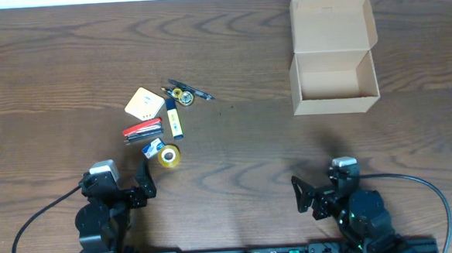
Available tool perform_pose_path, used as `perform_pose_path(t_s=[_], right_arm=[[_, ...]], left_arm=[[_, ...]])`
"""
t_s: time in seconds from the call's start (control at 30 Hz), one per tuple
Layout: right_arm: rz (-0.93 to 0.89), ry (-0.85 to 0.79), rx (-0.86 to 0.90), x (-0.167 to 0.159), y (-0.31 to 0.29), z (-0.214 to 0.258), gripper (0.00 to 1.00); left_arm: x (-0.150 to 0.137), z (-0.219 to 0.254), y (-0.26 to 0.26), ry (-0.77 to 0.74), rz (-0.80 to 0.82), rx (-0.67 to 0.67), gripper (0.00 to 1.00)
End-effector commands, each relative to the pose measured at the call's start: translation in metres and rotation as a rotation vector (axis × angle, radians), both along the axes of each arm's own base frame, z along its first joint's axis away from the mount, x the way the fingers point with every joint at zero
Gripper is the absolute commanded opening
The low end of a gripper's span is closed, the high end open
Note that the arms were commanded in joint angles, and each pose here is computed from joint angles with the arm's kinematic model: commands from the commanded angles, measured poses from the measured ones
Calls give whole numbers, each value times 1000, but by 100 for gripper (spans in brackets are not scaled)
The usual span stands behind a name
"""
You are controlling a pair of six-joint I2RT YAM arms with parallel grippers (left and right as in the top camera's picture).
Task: Pack container
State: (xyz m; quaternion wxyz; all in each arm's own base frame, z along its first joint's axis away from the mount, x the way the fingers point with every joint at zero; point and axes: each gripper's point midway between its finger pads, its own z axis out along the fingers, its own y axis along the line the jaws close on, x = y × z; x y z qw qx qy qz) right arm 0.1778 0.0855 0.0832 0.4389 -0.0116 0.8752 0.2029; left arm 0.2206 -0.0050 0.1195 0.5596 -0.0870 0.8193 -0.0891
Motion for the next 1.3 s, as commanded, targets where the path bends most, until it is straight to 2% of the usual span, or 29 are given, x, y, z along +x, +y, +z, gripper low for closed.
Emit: perform_pose_path(t_s=[0.0,0.33,0.47,0.57,0.63,0.77,0.97,1.27], right_arm=[[19,-3,-8,-1,2,-3,99],[20,-11,-2,0,3,-1,99],[-21,-21,173,6,14,19,99],[-64,74,385,2,26,25,99],[-93,100,424,2,25,24,99],[-101,49,468,9,26,39,99],[8,-215,405,22,31,85,99],[54,-232,238,34,33,82,99]], left_arm=[[0,-8,2,14,10,3,95],[0,-8,2,14,10,3,95],[0,-8,2,14,10,3,95],[0,-8,2,14,10,3,95],[0,-8,2,14,10,3,95],[0,-8,2,14,10,3,95],[0,-8,2,14,10,3,95],[0,-8,2,14,10,3,95]])
